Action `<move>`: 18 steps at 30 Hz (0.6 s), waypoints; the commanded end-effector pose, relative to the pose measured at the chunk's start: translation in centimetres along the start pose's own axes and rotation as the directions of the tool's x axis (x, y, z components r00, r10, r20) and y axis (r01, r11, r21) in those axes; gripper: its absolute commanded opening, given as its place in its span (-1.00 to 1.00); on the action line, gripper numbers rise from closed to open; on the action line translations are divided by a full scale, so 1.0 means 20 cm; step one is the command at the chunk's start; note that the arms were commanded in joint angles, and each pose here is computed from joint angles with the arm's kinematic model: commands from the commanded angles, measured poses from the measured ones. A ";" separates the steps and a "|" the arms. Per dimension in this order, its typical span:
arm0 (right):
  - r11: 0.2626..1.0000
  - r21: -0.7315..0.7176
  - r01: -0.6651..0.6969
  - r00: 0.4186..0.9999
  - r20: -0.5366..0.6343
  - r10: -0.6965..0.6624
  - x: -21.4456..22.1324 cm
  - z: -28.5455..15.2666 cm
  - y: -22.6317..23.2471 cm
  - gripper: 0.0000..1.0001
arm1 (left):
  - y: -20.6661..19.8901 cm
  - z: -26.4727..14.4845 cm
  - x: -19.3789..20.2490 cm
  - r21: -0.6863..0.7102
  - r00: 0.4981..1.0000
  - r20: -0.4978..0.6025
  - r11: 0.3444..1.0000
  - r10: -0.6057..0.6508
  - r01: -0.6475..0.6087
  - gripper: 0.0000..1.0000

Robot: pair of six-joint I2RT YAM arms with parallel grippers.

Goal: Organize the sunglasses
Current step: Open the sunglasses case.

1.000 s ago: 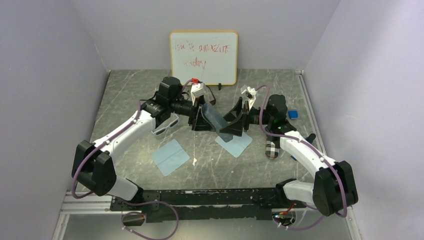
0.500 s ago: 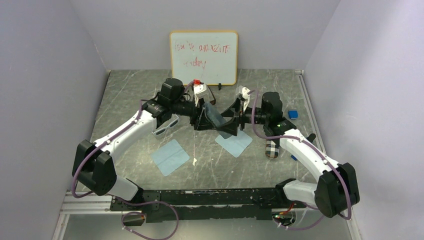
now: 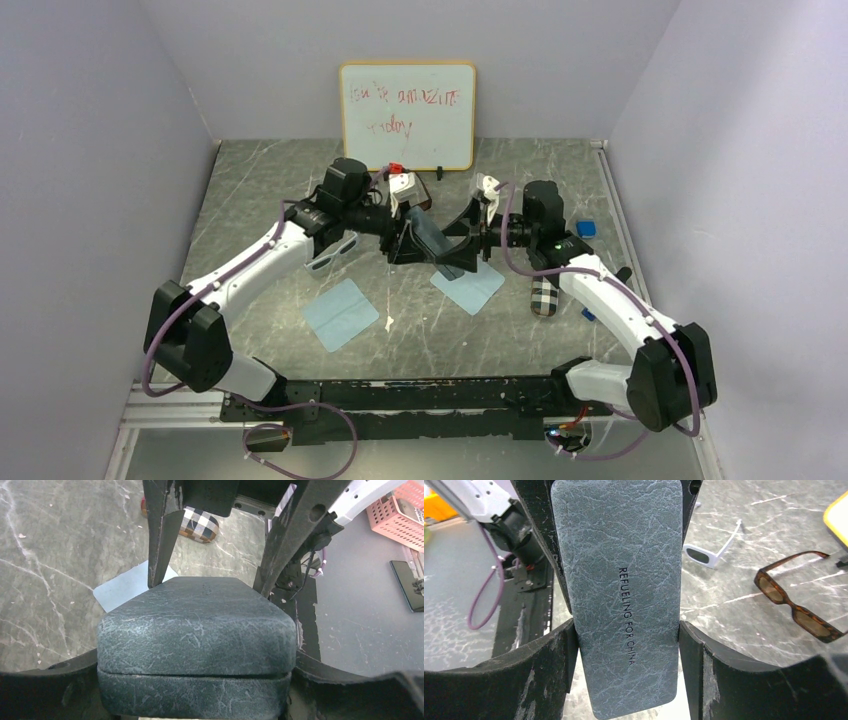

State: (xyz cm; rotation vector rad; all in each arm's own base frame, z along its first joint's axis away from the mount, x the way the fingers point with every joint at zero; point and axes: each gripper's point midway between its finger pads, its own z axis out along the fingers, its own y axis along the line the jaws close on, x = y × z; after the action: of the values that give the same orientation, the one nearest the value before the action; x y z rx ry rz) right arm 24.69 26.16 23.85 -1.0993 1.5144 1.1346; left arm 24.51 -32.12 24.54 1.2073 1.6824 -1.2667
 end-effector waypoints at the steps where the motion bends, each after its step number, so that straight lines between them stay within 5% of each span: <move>1: 0.995 -0.102 0.018 0.999 0.050 -0.013 -0.10 -0.04 0.04 -0.20 | -0.15 -0.06 -0.10 0.091 0.993 0.044 0.990 0.107 -0.111 -0.90; 11: 0.973 -0.157 -0.167 0.981 0.072 0.180 -0.10 -0.12 -0.04 -0.11 | -0.24 -0.09 -0.11 0.153 0.988 0.055 0.977 0.142 -0.149 -0.90; 18: 0.978 -0.093 -0.189 0.977 0.078 0.196 -0.09 -0.13 -0.11 0.03 | -0.30 -0.12 -0.12 0.196 0.985 0.064 0.966 0.160 -0.170 -0.90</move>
State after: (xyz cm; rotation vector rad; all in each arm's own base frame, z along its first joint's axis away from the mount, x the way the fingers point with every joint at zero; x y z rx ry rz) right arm 23.67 24.81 24.74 -1.0735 1.5125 1.4727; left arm 22.68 -32.00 25.01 1.3112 1.5906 -1.3084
